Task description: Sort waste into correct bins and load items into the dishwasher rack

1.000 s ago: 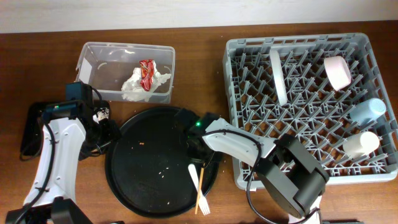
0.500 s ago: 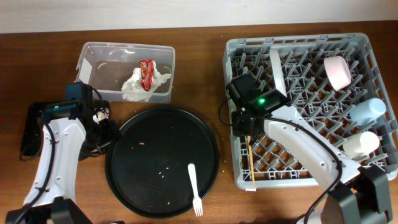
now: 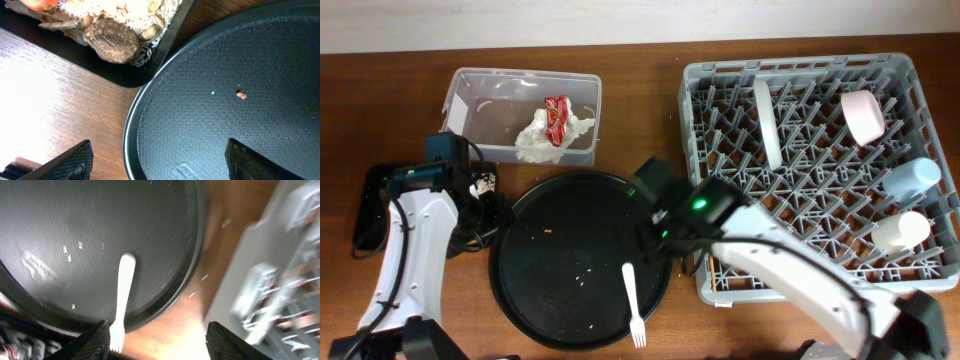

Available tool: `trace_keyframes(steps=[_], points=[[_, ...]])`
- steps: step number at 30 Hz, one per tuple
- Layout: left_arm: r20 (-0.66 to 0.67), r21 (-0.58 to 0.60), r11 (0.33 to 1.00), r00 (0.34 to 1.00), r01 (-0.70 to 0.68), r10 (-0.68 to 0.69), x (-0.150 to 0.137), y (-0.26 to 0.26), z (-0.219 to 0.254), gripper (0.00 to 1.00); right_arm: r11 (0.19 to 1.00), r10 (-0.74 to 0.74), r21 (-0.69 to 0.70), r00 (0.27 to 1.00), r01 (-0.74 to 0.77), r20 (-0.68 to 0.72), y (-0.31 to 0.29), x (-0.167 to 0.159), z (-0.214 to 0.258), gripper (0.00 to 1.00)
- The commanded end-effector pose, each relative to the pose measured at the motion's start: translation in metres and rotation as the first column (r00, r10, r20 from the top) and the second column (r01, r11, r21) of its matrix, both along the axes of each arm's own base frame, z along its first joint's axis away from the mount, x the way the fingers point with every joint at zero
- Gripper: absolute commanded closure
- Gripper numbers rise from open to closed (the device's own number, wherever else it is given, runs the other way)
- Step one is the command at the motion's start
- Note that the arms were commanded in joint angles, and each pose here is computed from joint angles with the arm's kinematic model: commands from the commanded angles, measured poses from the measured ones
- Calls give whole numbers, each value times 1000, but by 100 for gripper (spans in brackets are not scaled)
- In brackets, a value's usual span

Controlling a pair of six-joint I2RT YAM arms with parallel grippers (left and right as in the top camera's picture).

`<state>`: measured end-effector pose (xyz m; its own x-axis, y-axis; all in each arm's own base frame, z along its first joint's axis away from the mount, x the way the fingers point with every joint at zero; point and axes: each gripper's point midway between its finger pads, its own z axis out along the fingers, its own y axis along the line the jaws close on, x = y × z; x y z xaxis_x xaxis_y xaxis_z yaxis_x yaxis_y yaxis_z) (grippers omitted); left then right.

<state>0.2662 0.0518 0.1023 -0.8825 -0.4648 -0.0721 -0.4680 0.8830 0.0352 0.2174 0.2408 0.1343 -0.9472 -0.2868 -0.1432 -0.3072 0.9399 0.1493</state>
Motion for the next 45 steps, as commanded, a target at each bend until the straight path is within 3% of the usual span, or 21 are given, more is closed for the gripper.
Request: trace_keyframes(steps=[1,3,8,10,12,16,20,23,25,28,32,33,36,39,41,43,45], points=[[5,6,1000,1000,15,-15,-1,0,2,16,993,-61,-105,989,47,-134,12,-46,-56,34],[5,6,1000,1000,15,-15,-1,0,2,16,996,3,-83,981,-19,-192,36,-67,-89,34],[5,6,1000,1000,15,-15,-1,0,2,16,984,14,-167,970,-56,-245,41,-75,-137,35],[5,6,1000,1000,15,-15,-1,0,2,16,984,13,-167,969,-55,-245,43,-74,-143,44],[5,6,1000,1000,15,-15,-1,0,2,16,985,14,-165,970,-56,-243,43,-74,-143,78],[5,6,1000,1000,15,-15,-1,0,2,16,985,14,-164,970,-55,-243,43,-73,-141,96],[5,6,1000,1000,15,-15,-1,0,2,16,984,-45,-176,996,31,-76,36,-23,-81,96],[5,6,1000,1000,15,-15,-1,0,2,16,982,-140,-109,984,152,113,-12,45,9,96],[5,6,1000,1000,15,-15,-1,0,2,16,972,-202,-90,968,216,148,-51,69,30,96],[5,6,1000,1000,15,-15,-1,0,2,16,941,-282,-165,955,294,93,-113,88,9,96],[5,6,1000,1000,15,-15,-1,0,2,16,934,-283,-215,958,285,41,-122,87,-44,96],[5,6,1000,1000,15,-15,-1,0,2,16,935,-283,-211,958,286,46,-121,88,-46,96],[5,5,1000,1000,15,-15,-1,0,2,16,938,-282,-186,956,291,77,-117,97,-47,67],[6,-12,1000,1000,16,-16,-1,-3,2,15,935,-285,-205,957,289,51,-122,86,-42,70],[43,-83,988,990,134,-131,8,-26,2,15,943,-296,-119,946,311,132,-121,89,-5,68],[124,-104,917,920,386,-373,24,-76,5,13,923,-380,26,896,384,231,-139,100,43,41],[163,-69,780,778,623,-607,25,-127,8,1,927,-367,149,913,343,179,-164,103,54,20]])
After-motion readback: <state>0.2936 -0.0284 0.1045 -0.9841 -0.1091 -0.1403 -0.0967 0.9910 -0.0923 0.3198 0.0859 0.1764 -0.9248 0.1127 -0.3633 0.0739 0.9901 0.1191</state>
